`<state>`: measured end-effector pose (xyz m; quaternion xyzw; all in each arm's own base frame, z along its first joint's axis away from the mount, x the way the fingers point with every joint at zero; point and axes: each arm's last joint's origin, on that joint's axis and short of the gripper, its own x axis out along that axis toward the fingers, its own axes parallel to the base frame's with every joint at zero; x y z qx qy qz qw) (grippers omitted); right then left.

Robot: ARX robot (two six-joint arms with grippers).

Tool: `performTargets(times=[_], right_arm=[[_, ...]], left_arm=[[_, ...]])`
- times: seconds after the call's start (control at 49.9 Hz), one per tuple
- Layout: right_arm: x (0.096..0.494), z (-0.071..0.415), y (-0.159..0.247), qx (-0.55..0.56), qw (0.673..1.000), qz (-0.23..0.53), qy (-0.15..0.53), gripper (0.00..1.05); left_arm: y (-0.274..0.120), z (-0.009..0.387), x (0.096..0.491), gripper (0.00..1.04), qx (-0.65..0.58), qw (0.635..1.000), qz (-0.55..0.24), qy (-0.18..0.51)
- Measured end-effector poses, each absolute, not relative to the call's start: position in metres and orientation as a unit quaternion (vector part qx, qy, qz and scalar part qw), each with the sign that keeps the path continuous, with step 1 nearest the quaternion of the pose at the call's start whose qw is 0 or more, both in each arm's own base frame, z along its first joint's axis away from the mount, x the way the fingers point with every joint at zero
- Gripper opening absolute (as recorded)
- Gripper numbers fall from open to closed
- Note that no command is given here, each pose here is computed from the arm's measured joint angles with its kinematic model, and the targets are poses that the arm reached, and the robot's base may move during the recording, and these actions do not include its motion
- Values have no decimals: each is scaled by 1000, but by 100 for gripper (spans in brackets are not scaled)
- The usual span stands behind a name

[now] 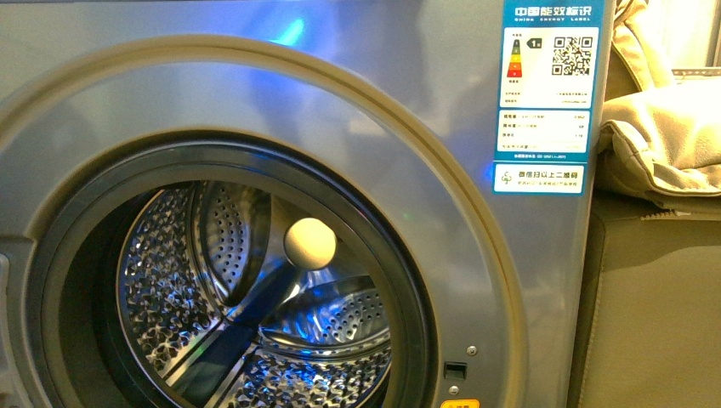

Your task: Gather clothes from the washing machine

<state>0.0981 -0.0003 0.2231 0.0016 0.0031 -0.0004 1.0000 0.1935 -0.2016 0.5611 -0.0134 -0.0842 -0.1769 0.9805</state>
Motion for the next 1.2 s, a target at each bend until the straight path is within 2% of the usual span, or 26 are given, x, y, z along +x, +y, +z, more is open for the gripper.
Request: performTargets(times=[0.16, 0.381, 0.681, 0.741, 0.862, 1.202], right_arm=[[98, 210, 0, 1, 1000, -1, 1, 2], [98, 195, 0, 1, 1000, -1, 2, 2], [98, 182, 0, 1, 1000, -1, 2, 2], [98, 180, 0, 1, 1000, -1, 1, 2], [98, 176, 0, 1, 1000, -1, 3, 2], [98, 165, 0, 1, 1000, -1, 1, 2]], left_arm=[[-160, 579, 196, 98, -21, 990, -92, -101], [-97, 584, 192, 98, -9, 996, 36, -80], [-82, 560, 185, 98, -23, 998, 41, -29], [-77, 548, 178, 87, -13, 1000, 5, -19], [-55, 479, 155, 59, -18, 999, -8, -38], [-28, 342, 137, 7, -6, 1000, -4, -17]])
